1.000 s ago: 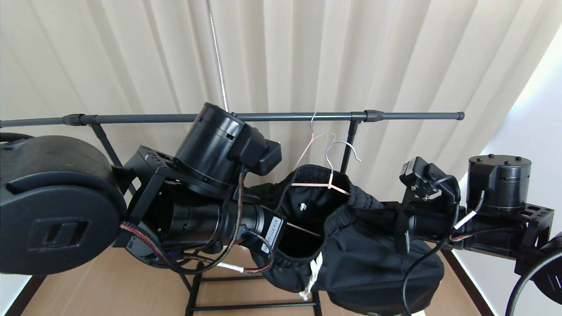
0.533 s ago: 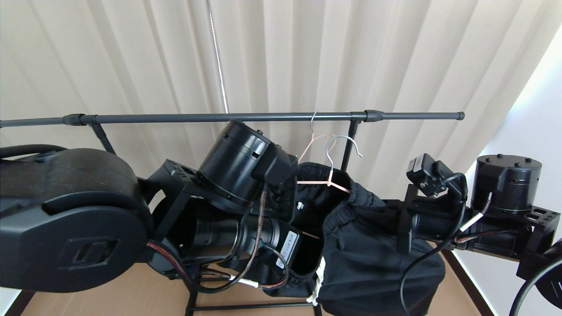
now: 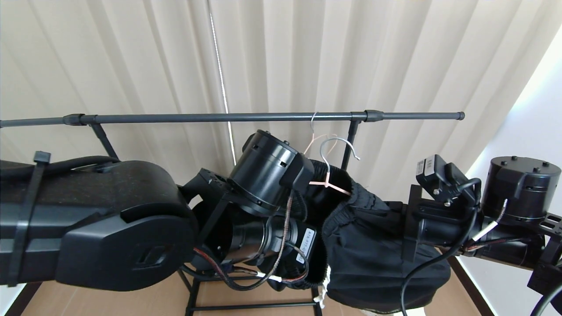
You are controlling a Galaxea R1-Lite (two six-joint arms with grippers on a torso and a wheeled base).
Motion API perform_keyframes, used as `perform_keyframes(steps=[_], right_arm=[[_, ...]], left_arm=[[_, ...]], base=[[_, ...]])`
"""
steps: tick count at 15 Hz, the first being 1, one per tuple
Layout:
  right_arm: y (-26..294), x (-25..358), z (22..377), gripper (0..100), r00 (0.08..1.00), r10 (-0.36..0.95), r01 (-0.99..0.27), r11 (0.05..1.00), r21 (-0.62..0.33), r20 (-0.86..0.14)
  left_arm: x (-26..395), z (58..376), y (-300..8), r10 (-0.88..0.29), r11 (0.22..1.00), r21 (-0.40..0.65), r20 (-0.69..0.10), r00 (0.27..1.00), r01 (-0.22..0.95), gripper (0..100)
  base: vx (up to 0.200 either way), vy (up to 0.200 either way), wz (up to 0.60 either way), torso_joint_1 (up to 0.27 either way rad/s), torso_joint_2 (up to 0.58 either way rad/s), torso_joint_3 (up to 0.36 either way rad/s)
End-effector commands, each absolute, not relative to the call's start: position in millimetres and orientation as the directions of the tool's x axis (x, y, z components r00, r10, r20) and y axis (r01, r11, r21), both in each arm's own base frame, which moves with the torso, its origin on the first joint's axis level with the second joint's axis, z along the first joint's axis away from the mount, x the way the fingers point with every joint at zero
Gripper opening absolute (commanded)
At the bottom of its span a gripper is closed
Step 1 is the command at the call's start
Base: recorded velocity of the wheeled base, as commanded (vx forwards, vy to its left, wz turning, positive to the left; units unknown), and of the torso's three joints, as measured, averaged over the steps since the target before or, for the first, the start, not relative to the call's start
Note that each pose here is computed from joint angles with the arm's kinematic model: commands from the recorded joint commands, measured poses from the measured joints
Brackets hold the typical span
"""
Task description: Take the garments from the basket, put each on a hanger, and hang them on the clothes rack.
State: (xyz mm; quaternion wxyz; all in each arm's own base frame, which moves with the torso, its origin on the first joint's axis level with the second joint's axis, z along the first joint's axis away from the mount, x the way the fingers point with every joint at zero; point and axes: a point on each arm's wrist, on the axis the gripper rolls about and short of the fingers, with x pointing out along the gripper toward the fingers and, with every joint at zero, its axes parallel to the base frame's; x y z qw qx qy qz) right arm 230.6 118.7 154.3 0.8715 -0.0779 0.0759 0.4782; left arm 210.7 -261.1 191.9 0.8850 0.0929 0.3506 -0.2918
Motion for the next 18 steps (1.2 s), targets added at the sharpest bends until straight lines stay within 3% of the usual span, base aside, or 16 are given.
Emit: perform_keyframes(steps=[1, 8, 9, 13, 18], right_arm=[[117.9, 222.6, 161.0, 0, 0.527, 0.83, -0.849, 0.522, -0.078, -0.185], [118.1, 211.7, 169.7, 0, 0.516, 0.843, -0.857, 0.506, -0.097, -0.156], [118.1, 211.7, 169.7, 0, 0.516, 0.843, -0.857, 0.506, -0.097, -0.156], [119.0, 214.3, 167.9, 0, 0.516, 0.841, -0.857, 0.507, -0.093, -0.162], [119.1, 215.3, 168.1, 0, 0.517, 0.841, -0.856, 0.509, -0.094, -0.161]], left_arm=[[214.9, 185.9, -264.6, -0.441, 0.816, -0.037, -0.686, 0.579, 0.577, 0], [229.6, 182.8, -279.3, -0.404, 0.852, -0.028, -0.669, 0.624, 0.522, 0], [229.6, 182.8, -279.3, -0.404, 0.852, -0.028, -0.669, 0.624, 0.522, 100], [221.6, 190.4, -276.1, -0.4, 0.856, -0.015, -0.652, 0.644, 0.516, 100], [196.0, 210.7, -245.8, -0.416, 0.854, -0.017, -0.624, 0.662, 0.52, 100]], base=[[0.0, 0.0, 0.0, 0.0, 0.0, 0.0], [0.0, 0.0, 0.0, 0.0, 0.0, 0.0], [0.0, 0.0, 0.0, 0.0, 0.0, 0.0], [0.0, 0.0, 0.0, 0.0, 0.0, 0.0], [0.0, 0.0, 0.0, 0.0, 0.0, 0.0]])
